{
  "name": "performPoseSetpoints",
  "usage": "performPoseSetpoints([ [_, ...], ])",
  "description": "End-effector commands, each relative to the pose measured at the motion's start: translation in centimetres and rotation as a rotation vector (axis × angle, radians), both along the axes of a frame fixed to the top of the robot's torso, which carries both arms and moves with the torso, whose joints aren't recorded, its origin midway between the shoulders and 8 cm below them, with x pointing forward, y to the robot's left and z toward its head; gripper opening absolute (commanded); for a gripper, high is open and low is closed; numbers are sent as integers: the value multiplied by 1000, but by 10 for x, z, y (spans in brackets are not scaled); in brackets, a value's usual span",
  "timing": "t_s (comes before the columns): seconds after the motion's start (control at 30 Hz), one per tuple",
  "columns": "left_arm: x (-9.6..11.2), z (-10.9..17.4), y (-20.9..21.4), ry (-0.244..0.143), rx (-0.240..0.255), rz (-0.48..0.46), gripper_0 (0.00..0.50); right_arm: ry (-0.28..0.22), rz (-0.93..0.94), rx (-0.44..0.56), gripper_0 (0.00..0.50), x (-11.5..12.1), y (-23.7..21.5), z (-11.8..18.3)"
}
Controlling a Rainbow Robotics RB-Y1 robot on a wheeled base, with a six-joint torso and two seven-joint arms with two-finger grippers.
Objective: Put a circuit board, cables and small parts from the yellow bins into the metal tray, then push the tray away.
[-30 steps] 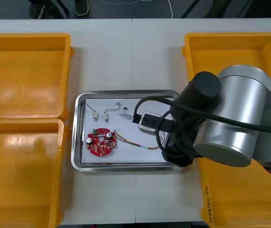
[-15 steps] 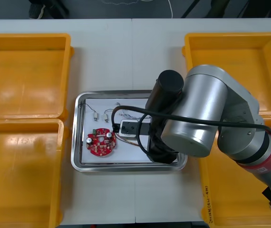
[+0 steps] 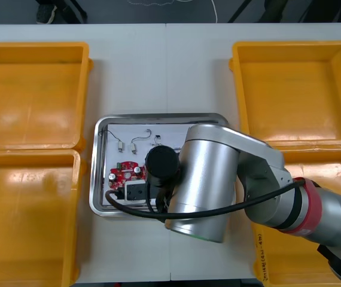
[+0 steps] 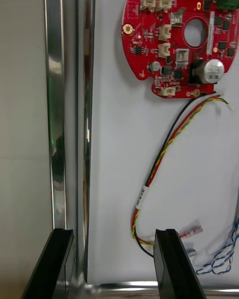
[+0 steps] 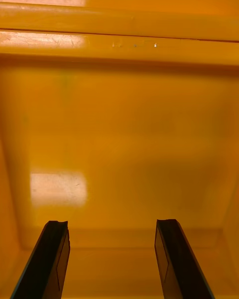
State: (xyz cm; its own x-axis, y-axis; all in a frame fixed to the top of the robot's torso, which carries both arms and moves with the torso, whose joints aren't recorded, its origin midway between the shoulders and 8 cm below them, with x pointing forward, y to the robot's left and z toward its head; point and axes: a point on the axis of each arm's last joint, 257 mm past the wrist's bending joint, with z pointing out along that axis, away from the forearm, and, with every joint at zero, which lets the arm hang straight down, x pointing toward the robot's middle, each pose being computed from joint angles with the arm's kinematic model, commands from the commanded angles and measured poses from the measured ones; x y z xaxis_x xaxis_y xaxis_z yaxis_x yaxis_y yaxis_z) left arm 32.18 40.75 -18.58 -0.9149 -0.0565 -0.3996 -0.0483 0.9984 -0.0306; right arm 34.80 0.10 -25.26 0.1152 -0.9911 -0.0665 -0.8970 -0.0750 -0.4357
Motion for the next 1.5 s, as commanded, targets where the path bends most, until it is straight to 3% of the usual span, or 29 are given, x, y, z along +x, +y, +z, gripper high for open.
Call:
performPoseSetpoints([
  [0.03,-7,10,11,-2,52,-3,500,-15,65,10,460,-3,32,0],
  [0.23,-7,10,11,-2,52,-3,500,16,68,-11,461,-9,41,-16],
  [0.5,-7,10,11,-2,52,-3,500,-25,106,-47,460,-17,46,-32],
  [1.33,-7,10,11,-2,52,-3,500,-9,82,-78,457,-11,48,-57],
  [1.4,-7,10,11,-2,52,-3,500,-11,84,-75,359,-11,49,-57],
  [1.5,-7,10,11,-2,52,-3,500,-10,83,-77,254,-10,48,-58],
])
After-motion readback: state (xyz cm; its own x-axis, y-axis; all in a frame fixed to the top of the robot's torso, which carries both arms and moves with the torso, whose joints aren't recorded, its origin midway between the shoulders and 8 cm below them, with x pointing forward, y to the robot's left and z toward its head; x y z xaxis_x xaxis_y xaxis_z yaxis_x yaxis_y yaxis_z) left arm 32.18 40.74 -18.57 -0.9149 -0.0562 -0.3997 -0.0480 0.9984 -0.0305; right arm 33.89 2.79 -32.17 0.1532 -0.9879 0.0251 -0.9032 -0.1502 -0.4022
